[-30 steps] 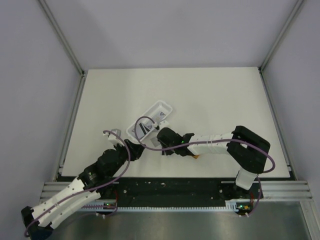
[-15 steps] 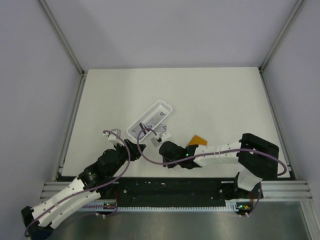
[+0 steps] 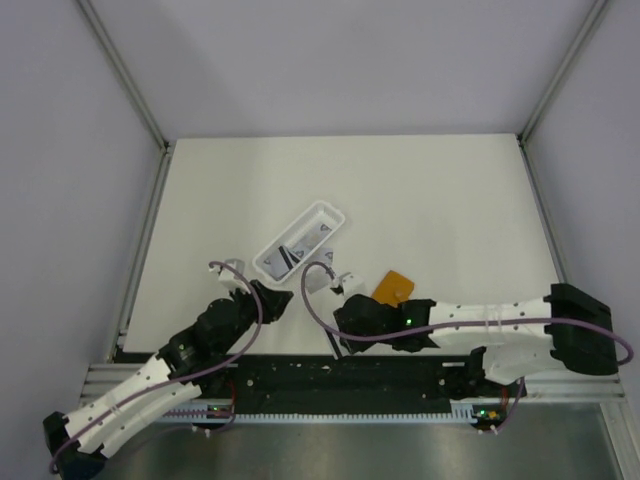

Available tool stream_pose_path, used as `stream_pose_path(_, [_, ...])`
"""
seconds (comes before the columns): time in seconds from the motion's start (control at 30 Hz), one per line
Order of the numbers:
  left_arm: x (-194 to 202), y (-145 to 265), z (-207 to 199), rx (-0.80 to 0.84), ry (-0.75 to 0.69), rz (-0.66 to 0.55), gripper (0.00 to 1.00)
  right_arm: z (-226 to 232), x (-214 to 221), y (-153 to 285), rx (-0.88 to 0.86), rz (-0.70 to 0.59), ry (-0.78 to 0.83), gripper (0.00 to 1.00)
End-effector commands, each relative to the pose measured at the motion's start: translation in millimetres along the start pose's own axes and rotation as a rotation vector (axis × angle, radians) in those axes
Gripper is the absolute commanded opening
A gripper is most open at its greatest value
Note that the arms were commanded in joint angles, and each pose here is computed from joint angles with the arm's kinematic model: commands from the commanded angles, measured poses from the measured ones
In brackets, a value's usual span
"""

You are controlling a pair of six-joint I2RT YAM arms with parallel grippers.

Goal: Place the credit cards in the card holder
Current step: Pick up the credit card at the corner of the board.

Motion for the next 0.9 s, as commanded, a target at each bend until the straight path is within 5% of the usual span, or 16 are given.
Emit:
stream_pose_path(0.0, [1, -4, -8, 0.071, 0.002, 0.004, 0.41, 13, -27, 42, -0.109, -0.184, -0.072, 0.34])
stream_pose_path(0.43, [24, -56, -50, 0.266, -0.159, 0.279, 0.38, -24, 19, 48, -0.336, -0.134, -0.455, 0.47])
stream_pose_path(0.87, [49, -76, -55, 0.216, -0.205, 0.340, 0.37, -41, 55, 23, -0.412, -0.034, -0.699, 0.54])
Point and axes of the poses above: each gripper's point midway between its finger pads, its own y axis back along the fingers, its own z axis along the line the jaws close on, x = y × z, the point moved 9 cm from there along y, back along the fingers, and after that the axes turned 13 degrees about -y, right-handed, at the moved point
